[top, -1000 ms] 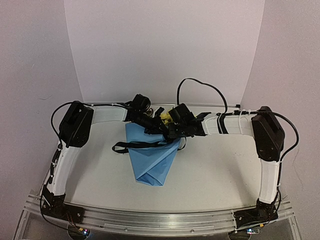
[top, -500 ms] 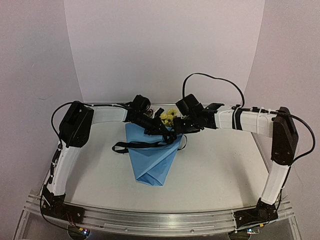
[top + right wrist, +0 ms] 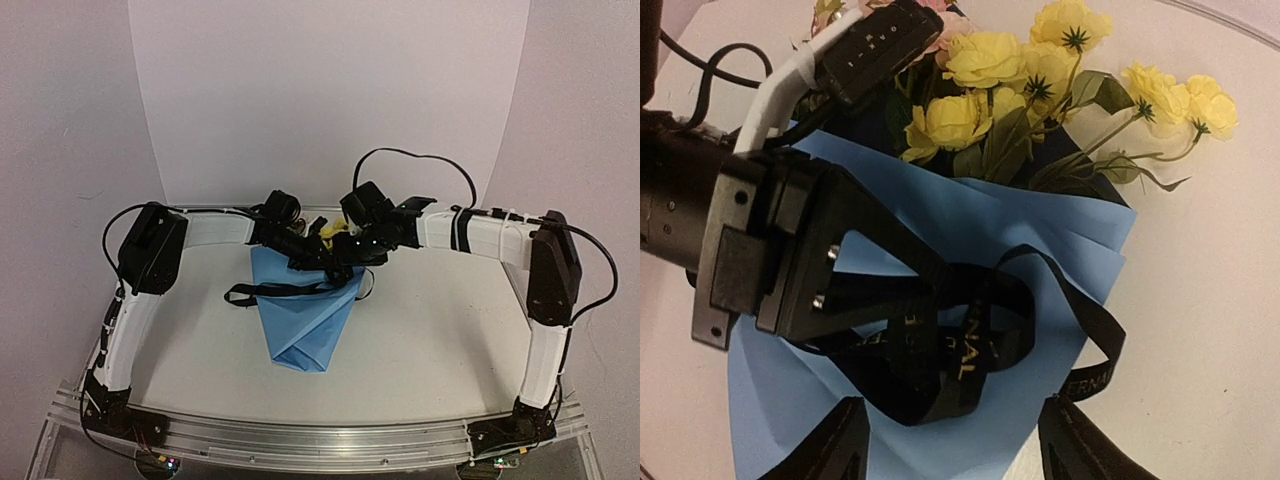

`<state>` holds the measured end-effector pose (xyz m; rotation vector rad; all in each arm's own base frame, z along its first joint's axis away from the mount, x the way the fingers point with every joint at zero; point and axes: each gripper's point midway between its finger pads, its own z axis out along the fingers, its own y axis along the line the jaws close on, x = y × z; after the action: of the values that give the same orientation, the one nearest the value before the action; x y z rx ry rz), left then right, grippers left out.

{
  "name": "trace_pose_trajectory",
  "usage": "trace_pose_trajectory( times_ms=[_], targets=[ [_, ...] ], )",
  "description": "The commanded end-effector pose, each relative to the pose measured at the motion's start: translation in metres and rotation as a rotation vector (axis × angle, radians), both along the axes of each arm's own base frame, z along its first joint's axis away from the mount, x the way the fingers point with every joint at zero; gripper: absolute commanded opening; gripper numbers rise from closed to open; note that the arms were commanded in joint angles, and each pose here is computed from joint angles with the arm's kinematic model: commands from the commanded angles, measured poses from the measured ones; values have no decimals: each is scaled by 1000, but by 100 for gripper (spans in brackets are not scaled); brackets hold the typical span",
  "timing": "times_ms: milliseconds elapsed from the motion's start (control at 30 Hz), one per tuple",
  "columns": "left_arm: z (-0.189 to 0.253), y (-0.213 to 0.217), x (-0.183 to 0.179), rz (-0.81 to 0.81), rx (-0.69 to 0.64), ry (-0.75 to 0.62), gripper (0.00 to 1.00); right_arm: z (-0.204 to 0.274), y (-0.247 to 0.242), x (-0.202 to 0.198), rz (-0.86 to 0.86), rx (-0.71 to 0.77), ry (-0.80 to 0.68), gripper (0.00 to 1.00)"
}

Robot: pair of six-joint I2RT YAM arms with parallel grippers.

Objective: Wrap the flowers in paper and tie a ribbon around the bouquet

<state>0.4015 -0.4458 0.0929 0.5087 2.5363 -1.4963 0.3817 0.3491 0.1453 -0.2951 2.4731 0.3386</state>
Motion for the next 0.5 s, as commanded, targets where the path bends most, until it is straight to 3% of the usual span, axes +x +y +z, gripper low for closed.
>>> trace_pose_trajectory(
  times_ms=[0,300,467],
  targets=[
    [20,-1,6,6,-39,-39,12,-22,11,3,-36,3,49,58],
    [19,0,4,7,-40,-42,18,-36,11,5,-72,-2,75,44],
    [20,0,5,8,-41,-46,20,-33,11,8,-84,4,65,22]
  ],
)
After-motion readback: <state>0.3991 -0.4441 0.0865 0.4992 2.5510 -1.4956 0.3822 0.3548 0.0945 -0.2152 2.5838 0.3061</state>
